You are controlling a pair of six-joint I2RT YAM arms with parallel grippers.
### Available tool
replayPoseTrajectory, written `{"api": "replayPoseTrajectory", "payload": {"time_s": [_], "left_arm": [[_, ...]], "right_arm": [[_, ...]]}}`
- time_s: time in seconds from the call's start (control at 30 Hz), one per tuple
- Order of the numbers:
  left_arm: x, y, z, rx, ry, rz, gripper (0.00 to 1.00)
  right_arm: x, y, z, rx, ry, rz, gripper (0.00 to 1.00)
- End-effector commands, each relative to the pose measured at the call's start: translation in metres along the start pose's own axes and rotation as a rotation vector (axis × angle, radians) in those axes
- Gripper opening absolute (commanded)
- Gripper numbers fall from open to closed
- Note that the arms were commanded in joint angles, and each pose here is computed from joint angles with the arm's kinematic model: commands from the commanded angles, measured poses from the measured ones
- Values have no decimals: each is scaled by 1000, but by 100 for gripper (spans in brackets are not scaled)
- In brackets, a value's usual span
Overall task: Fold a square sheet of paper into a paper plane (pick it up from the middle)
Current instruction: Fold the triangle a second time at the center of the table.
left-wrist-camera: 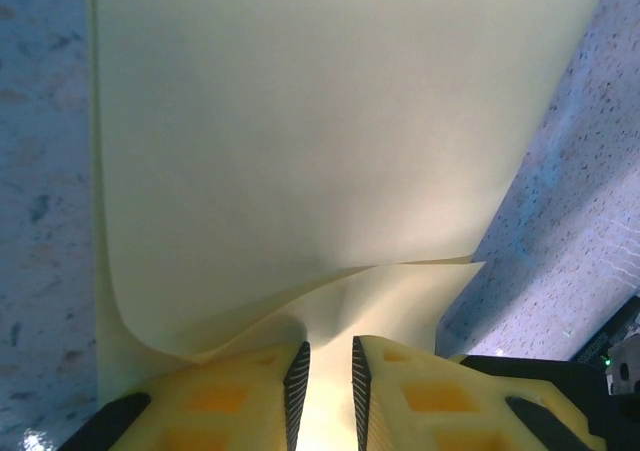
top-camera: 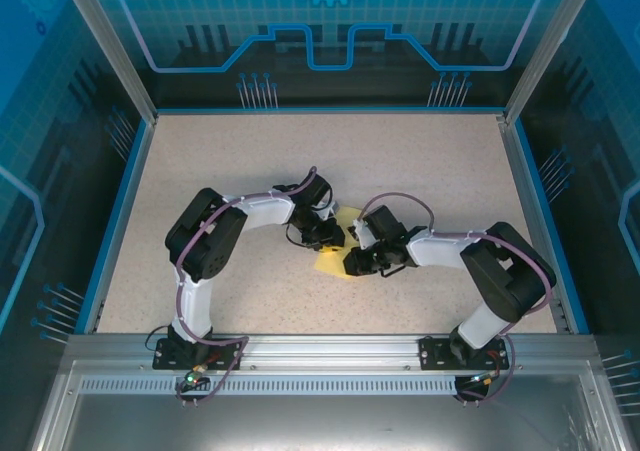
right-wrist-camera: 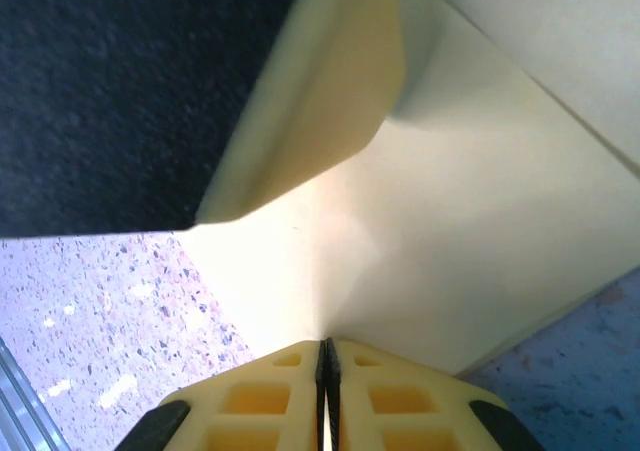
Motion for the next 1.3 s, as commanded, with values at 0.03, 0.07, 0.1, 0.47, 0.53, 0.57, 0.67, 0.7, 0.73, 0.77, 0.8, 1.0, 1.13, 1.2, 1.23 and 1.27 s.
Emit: {"api": "replayPoseTrajectory", "payload": {"time_s": [0.03, 0.07, 0.1, 0.47, 0.53, 0.57, 0.67, 0.7, 0.73, 0.77, 0.8, 1.0, 1.13, 1.2, 1.23, 1.27], "left_arm": [[47, -25, -15, 69, 61, 152, 24], [48, -25, -15, 70, 64, 154, 24], [48, -25, -15, 69, 64, 157, 24], [51, -26, -10, 66, 66, 163, 24], [51, -26, -10, 68, 65, 163, 24], [51, -26, -11, 71, 66, 163, 24], [51, -26, -12, 75, 67, 159, 24], [51, -26, -12, 75, 65, 156, 24], [51, -27, -13, 78, 67, 157, 24], [51, -27, -13, 79, 65, 157, 24], [51, -26, -13, 78, 65, 157, 24], [50, -26, -12, 78, 60, 153, 24], [50, -25, -12, 78, 57, 153, 24], [50, -25, -12, 77, 57, 155, 24], [50, -25, -12, 77, 57, 155, 24], [51, -24, -10, 73, 57, 155, 24]], "right_arm": [[-13, -8, -19, 58, -6, -33, 12], [-15, -9, -22, 65, -8, -36, 12], [-16, -9, -24, 69, -11, -41, 12], [-11, 0, -42, 94, 42, -65, 11], [3, 5, -33, 50, 47, -7, 11], [11, 8, -28, 23, 49, 24, 11], [28, 17, -13, -46, 55, 77, 10], [31, 19, -10, -65, 57, 88, 10], [34, 21, -6, -82, 55, 99, 10], [37, 22, -4, -91, 58, 108, 10], [38, 21, -2, -93, 57, 114, 10], [18, -2, -10, -25, 32, 51, 10], [1, -9, -23, 31, 17, -9, 10], [-7, -10, -30, 58, 5, -40, 10], [-11, -9, -35, 71, 0, -49, 10], [-14, -9, -38, 81, -3, -59, 10]]}}
Point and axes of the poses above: each hand's point on the last joint's axis, 136 mm out from that joint toward the fingers, its own y axis back along the fingers, its own x axis along the line the jaws close on, z = x × y, the point moved 3 cm from there along y, back along the fingers, and after that the axes turned 10 degrees about -y, right-handed, at the moved point
